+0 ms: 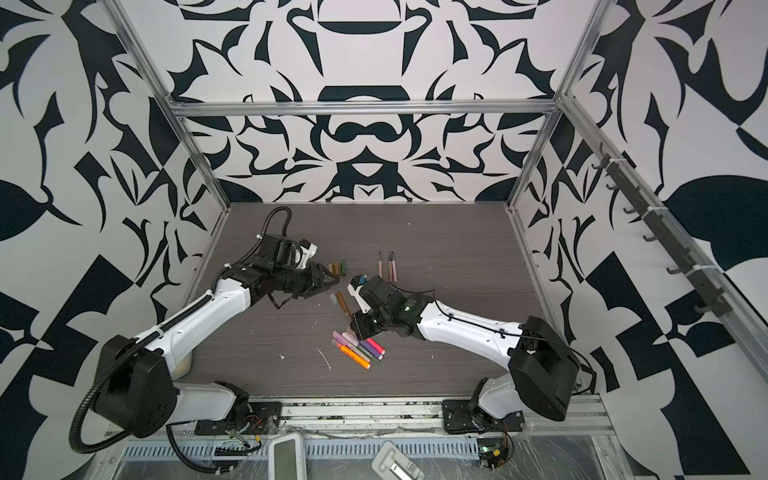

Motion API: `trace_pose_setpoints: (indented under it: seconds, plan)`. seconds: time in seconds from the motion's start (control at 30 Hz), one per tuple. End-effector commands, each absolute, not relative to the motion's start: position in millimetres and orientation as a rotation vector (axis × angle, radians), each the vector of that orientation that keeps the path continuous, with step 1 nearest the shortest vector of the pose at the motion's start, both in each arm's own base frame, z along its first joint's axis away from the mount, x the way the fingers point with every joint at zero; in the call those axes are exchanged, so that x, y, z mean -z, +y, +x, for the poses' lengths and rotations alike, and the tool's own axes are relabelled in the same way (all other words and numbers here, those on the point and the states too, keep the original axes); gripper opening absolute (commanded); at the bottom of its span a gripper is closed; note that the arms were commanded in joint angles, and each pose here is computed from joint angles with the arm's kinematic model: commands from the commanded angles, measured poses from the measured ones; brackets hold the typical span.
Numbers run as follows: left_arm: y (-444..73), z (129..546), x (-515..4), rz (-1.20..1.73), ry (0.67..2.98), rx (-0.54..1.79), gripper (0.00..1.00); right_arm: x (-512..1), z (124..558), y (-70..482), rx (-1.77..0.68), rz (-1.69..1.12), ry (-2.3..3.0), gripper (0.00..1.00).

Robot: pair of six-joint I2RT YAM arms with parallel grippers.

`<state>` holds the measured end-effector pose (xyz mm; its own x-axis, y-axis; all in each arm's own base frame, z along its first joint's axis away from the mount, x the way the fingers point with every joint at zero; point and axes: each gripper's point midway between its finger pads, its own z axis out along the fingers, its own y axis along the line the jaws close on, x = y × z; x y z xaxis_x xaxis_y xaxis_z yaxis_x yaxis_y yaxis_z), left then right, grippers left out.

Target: Open the pen caps

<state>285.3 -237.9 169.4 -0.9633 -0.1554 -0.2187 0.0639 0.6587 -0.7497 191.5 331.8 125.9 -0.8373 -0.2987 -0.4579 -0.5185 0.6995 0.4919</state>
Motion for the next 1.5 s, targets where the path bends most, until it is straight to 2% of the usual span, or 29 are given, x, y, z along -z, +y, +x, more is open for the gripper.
trace_pose_setpoints:
  seconds: [0.0,0.4,0.93,1.2,1.23,1.27,1.37,1.47]
  plan:
    - [-244,292,-169,-0.080,2.599,1.193,0.46,-155,193,344,-1.013,-0.628,2.495,0.00]
    - [-251,287,-158,-0.068,2.635,1.190,0.46,-165,211,338,-0.978,-0.484,2.487,0.00]
    - [-263,281,-155,-0.034,2.648,1.186,0.42,-183,224,346,-1.068,-0.440,2.439,0.00]
    - [-273,279,-158,-0.006,2.649,1.215,0.02,-181,226,343,-1.053,-0.413,2.444,0.00]
    - [-273,279,-158,-0.004,2.649,1.216,0.00,-181,226,343,-1.054,-0.410,2.444,0.00]
    - [-273,278,-159,-0.001,2.648,1.217,0.00,-180,227,343,-1.055,-0.405,2.445,0.04]
    - [-274,279,-162,0.001,2.639,1.221,0.00,-179,228,343,-1.056,-0.395,2.449,0.27]
    - [-276,277,-166,0.013,2.629,1.239,0.00,-177,231,343,-1.054,-0.386,2.457,0.29]
